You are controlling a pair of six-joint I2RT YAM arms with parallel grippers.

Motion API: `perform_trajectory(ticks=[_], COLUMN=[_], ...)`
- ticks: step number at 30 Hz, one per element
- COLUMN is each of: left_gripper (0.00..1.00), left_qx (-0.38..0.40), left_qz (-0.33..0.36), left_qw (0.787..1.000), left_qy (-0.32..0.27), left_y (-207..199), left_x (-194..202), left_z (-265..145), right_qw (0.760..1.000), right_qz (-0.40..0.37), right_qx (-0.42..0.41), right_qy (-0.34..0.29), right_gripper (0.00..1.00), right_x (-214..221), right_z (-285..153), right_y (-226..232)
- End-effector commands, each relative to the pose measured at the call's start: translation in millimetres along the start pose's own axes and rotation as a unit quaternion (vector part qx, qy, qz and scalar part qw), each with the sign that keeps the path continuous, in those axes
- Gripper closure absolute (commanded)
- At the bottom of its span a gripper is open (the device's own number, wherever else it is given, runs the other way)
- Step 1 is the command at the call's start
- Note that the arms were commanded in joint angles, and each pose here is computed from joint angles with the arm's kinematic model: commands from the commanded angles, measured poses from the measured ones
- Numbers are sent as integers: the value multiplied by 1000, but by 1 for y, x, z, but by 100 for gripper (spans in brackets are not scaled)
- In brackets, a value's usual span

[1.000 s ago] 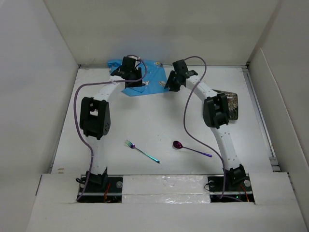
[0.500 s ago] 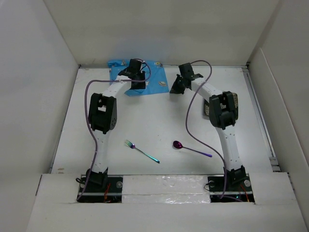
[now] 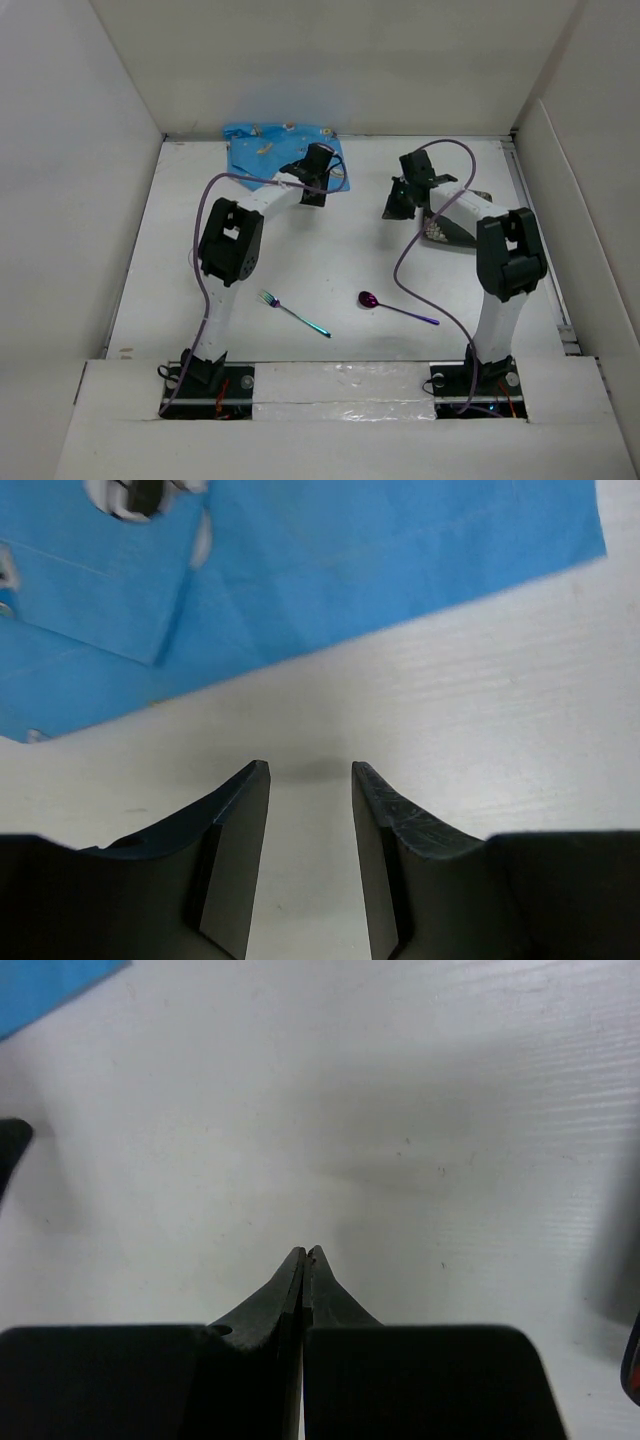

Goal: Set the dinner table for one person

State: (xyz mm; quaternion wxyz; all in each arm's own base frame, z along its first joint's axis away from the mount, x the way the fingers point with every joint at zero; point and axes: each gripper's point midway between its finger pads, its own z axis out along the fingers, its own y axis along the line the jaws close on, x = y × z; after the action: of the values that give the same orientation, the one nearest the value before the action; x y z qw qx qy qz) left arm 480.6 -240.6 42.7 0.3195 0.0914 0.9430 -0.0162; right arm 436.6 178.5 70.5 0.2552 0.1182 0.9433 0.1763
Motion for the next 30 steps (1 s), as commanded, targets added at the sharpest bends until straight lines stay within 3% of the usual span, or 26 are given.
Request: perform_trajectory(ticks=[1,2,9,17,24,30], left_gripper=[65,65,65,65,67,75], left_qx=[-71,-76,-103,-87,-90,-88], left_qz=[-44,-49,-35,-11,-8,-23], left_qw=[994,992,991,995,995,996], left_qy=[-70,-90,-83,-39,-31,-25], left_y=[51,51,63,62,67,78], left_x=[-62,-84,-78,-50,-44,-44], left_z=[-9,-15,0,27,32,40], right_qw=[999,998,997,998,997,997], right_qz=[-20,-21,-38,-40,-44,-43], right_qx=[-36,-40,-52,-54,-60,-61], right_qy=[-32,-32,-30,-21,-19,-17], right_gripper=[100,100,100,72,69,69], right_x=[-15,-16,2,5,2,-1], right_z=[-11,-14,-28,-26,-22,-18], right_y=[12,14,27,27,35,38])
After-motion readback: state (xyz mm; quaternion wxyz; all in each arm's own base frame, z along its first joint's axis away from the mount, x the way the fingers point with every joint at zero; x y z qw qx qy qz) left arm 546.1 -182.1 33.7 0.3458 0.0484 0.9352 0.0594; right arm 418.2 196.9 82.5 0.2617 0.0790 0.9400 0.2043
